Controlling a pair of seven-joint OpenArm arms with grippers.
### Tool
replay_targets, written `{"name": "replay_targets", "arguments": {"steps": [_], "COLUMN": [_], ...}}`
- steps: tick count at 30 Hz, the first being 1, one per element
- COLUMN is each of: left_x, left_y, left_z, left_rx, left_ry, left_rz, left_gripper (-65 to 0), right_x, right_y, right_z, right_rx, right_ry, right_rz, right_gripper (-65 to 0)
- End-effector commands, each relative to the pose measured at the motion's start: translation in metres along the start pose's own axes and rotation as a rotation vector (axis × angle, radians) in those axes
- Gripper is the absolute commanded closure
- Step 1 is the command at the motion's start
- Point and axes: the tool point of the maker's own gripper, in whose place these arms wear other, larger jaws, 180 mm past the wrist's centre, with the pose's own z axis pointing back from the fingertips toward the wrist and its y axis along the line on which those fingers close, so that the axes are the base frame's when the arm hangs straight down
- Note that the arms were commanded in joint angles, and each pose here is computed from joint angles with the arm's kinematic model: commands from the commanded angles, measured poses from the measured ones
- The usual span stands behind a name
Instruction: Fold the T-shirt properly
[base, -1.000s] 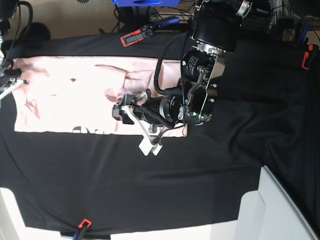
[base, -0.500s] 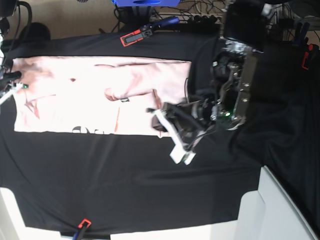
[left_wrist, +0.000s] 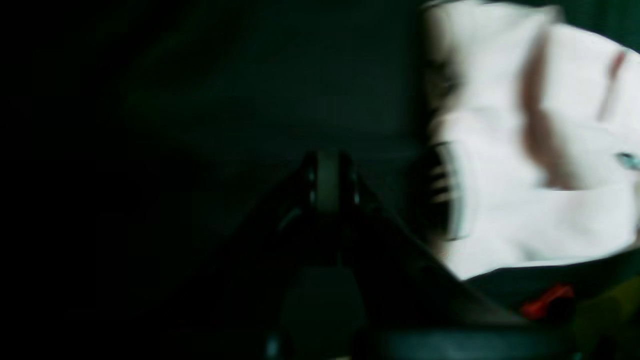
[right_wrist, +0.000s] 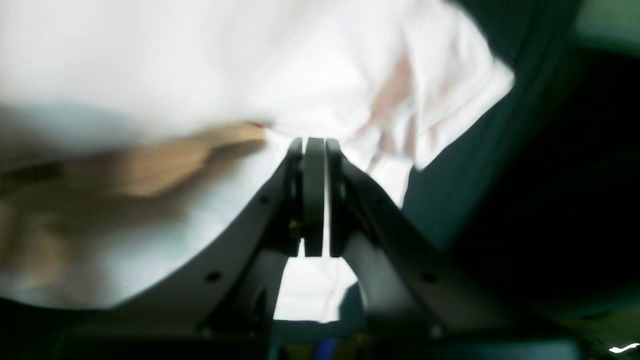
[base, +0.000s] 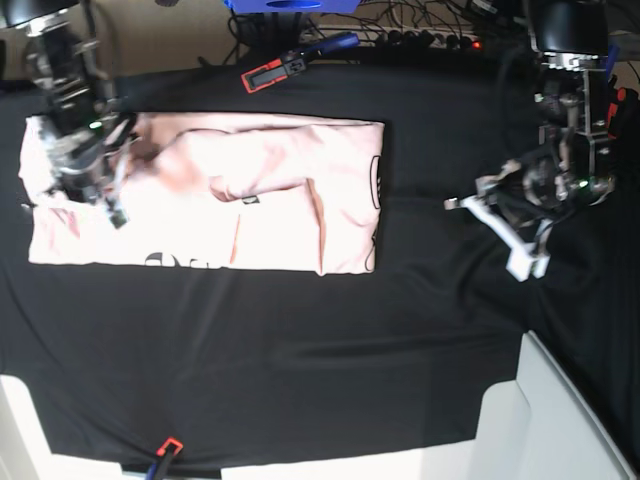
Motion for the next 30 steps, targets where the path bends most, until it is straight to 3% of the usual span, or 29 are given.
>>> {"name": "replay_targets", "arguments": {"steps": [1, 4, 7, 11, 19, 25, 30], "left_x": [0.018, 0.016, 0.01, -0.002, -0.009, -0.006, -0.004], "left_y": [0.008, 0.032, 0.059, 0.081, 0.12, 0.145, 0.148], "left_z": [0.009, 0.016, 0.02, 0.024, 0.032, 0.043, 0.045], "left_rx": [0.016, 0.099, 0.249, 0.401, 0.555, 0.692, 0.713], "left_ry": [-0.049, -0.036, -0.003, 0.044, 0.117, 0.161, 0.163], "left_rz": [-0.018, -0.053, -0.14, -0.23, -0.299, -0.371, -0.385], "left_gripper": [0.0, 0.0, 0.0, -0.2, -0.2, -0.2, -0.2], "right_x": [0.012, 0.038, 0.064, 0.104, 0.158, 0.159, 0.162], "right_y": [-0.013, -0.01, 0.014, 0.036, 0.095, 0.132, 0.147], "right_z": [0.004, 0.013, 0.028, 0.053, 0.122, 0.147, 0.153], "right_rx": [-0.069, -0.159, -0.19, -0.199, -0.106, -0.049, 0.007], "right_ry": [-0.025, -0.077, -0.16, -0.272, -0.52, -0.504, -0.51], "right_rz": [0.012, 0.122, 0.254, 0.307, 0.358, 0.411, 0.404], "right_gripper": [-1.0, -1.0, -1.0, -2.6, -26.8, -33.2, -39.3]}}
